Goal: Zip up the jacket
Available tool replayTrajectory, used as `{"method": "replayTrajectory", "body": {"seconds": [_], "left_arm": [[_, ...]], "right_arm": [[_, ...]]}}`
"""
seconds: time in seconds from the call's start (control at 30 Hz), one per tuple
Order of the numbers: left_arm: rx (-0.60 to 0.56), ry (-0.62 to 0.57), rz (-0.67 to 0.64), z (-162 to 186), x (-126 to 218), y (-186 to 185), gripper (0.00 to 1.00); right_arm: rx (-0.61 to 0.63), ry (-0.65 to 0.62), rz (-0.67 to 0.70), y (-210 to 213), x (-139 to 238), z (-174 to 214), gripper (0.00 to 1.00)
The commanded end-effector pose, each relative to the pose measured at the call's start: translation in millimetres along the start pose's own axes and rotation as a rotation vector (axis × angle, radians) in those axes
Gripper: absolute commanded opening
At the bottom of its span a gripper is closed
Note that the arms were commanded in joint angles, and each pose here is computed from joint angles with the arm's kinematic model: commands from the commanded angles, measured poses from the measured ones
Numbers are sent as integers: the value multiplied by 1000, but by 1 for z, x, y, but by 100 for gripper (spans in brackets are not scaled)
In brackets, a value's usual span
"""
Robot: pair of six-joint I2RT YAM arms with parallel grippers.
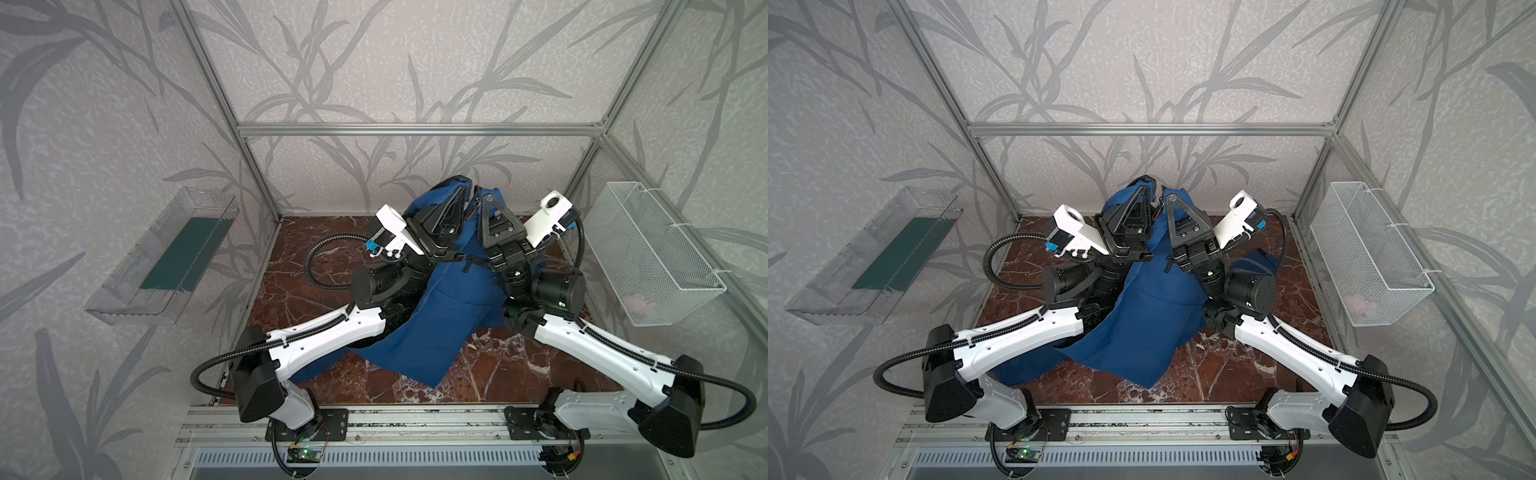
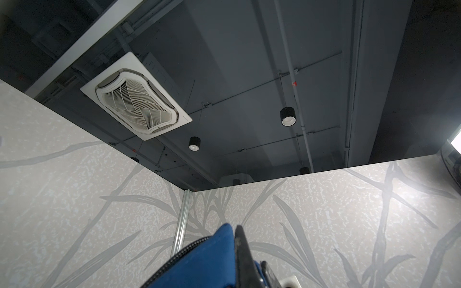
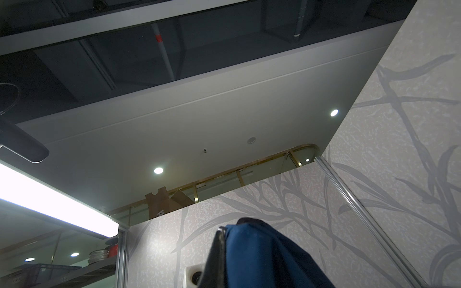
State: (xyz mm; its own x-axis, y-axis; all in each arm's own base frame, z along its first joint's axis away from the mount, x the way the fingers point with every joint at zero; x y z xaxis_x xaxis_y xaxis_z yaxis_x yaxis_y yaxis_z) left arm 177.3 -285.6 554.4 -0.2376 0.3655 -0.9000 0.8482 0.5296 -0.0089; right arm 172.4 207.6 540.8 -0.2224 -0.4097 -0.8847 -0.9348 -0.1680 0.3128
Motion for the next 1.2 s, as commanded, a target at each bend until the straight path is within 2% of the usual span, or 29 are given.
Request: {"method": "replayTrajectory", "body": {"seconds": [0.0,0.9,1.0,1.17], "left_arm": [[-39,-88,7,-28,-2,-3,0],[-105,-80,-21,-22,-3,-2,0],[-155,-70,-27,-19,-3,-5,0],[-321,-17,-32,-8,-5,-14,0]], "right_arm": [[10,-53,-46,11,0,-8,0],[-32,-25,-42,5,0,2,0],[-29,-31,-31,4,1,3,0],[3,-66,27,1,11,2,0]]}}
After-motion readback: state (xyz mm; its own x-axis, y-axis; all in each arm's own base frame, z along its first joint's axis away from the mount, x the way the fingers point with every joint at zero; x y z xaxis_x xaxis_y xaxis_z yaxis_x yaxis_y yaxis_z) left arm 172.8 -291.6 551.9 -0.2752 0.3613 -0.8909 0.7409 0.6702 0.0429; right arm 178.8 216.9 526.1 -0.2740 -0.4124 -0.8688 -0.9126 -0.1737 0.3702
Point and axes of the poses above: each gripper's point midway between its finger pads, its own x axis back along the fingers, its own y axis along the line the jaws close on, z = x × y, the point moved 7 cm from there along x, back along the fingers, and after that the axes turned 5 degrees about -x, right-handed, at the moved point
